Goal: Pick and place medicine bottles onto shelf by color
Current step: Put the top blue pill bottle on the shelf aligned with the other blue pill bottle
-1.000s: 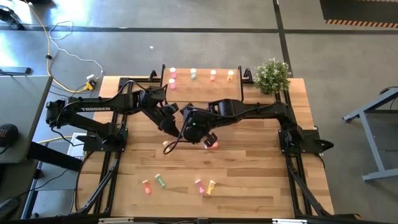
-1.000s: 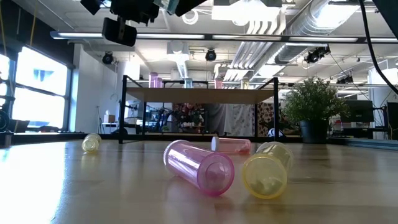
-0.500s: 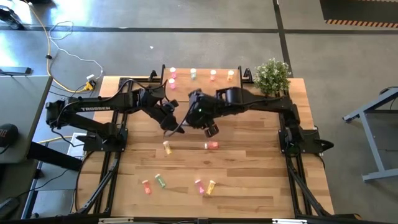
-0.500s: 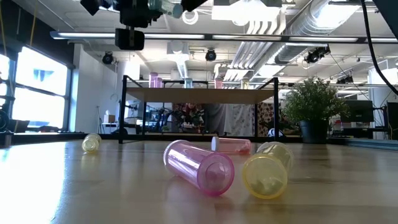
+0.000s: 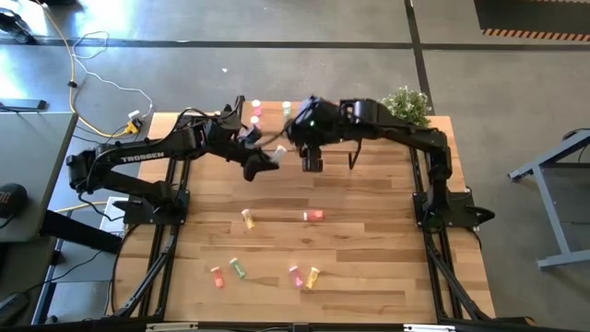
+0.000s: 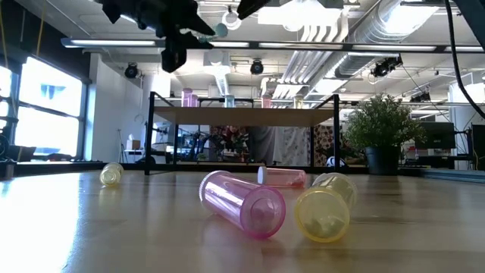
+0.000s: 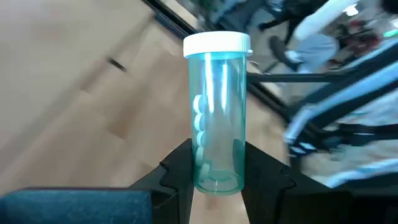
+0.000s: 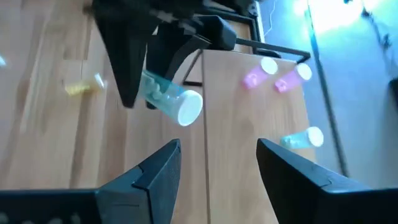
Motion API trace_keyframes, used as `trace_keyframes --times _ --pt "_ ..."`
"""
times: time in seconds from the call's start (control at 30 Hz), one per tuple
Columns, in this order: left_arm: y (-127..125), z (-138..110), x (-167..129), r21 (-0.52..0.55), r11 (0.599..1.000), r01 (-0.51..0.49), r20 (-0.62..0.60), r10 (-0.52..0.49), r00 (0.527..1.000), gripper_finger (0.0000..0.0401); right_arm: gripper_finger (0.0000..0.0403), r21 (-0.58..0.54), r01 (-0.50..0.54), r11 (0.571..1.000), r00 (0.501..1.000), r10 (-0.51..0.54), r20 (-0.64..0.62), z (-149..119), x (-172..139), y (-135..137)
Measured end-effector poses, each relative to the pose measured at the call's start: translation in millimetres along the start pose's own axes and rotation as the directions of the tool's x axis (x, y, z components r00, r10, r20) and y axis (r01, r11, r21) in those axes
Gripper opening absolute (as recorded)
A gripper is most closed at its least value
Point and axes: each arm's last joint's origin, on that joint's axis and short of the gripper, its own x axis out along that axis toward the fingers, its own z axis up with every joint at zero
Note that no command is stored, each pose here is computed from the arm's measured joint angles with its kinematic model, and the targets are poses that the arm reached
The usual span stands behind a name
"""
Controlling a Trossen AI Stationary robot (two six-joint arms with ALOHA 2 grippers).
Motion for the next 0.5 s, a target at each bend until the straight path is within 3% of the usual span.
trace_keyframes --times 0.17,0.5 --pt "3 6 -1 0.144 0.984 -0.106 0.089 0.093 0.992 0.0096 0.0202 0.155 -0.061 0.986 0.996 0.051 0.070 -3 -1 -24" --pt "-3 20 -3 0.299 0.939 -0.170 0.263 0.090 0.960 0.0097 0.0202 0.279 -0.215 0.936 0.957 0.145 0.251 -4 0 -62"
